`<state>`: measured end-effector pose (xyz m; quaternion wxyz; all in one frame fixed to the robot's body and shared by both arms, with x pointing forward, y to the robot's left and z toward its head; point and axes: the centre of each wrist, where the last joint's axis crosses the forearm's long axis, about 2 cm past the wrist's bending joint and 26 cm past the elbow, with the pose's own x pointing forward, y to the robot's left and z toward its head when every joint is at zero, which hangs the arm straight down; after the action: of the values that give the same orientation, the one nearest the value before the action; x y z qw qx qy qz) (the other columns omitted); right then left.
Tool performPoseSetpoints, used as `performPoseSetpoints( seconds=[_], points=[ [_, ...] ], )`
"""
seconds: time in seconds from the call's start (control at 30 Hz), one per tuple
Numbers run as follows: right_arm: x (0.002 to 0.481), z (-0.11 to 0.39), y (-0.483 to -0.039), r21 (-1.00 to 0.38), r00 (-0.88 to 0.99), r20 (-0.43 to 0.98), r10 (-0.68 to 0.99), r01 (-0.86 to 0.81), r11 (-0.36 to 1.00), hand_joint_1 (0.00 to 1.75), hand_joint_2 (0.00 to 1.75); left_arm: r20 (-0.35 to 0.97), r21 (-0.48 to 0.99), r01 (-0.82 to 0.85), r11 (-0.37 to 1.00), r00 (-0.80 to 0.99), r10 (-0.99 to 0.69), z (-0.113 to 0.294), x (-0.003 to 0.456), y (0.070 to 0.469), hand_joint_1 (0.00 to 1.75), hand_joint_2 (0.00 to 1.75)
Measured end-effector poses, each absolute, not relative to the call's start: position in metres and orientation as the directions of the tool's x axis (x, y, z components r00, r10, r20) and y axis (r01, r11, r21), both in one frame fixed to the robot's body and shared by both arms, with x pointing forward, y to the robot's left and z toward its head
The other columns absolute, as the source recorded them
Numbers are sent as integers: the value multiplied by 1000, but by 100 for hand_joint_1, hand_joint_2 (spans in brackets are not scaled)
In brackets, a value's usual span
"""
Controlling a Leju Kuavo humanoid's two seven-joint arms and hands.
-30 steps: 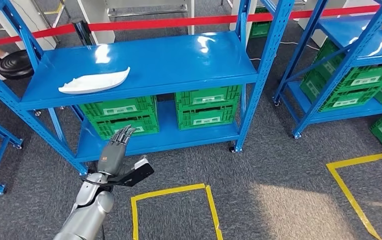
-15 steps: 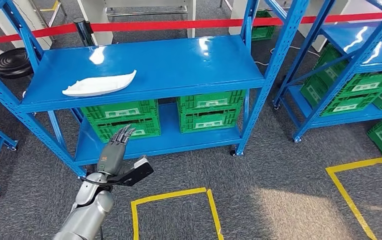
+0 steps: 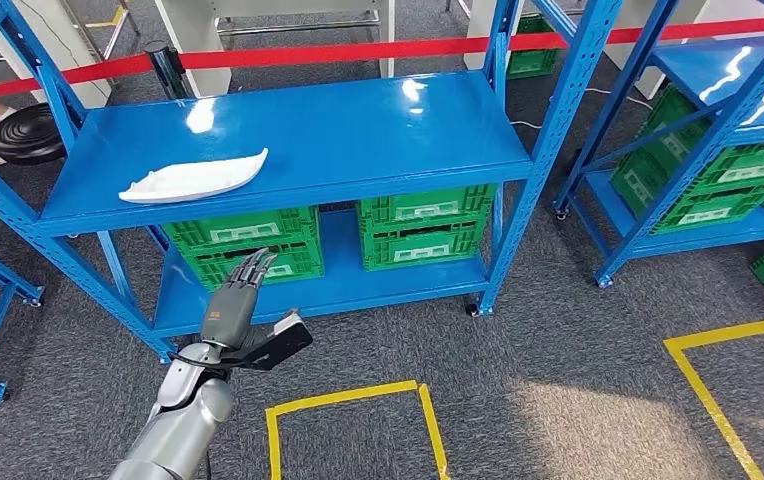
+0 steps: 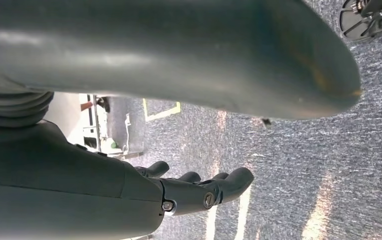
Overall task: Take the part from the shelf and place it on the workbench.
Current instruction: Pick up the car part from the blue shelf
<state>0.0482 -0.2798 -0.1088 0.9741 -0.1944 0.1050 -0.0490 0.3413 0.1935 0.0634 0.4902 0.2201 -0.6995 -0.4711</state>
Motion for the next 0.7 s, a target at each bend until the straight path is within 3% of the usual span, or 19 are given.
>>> performPoseSetpoints(
  seconds=[0.7],
  points=[
    [48, -109, -279, -331, 976, -191, -104, 35, 943, 0, 0, 477, 877, 165, 451, -404, -780, 59, 338, 195, 0, 0]
  ],
)
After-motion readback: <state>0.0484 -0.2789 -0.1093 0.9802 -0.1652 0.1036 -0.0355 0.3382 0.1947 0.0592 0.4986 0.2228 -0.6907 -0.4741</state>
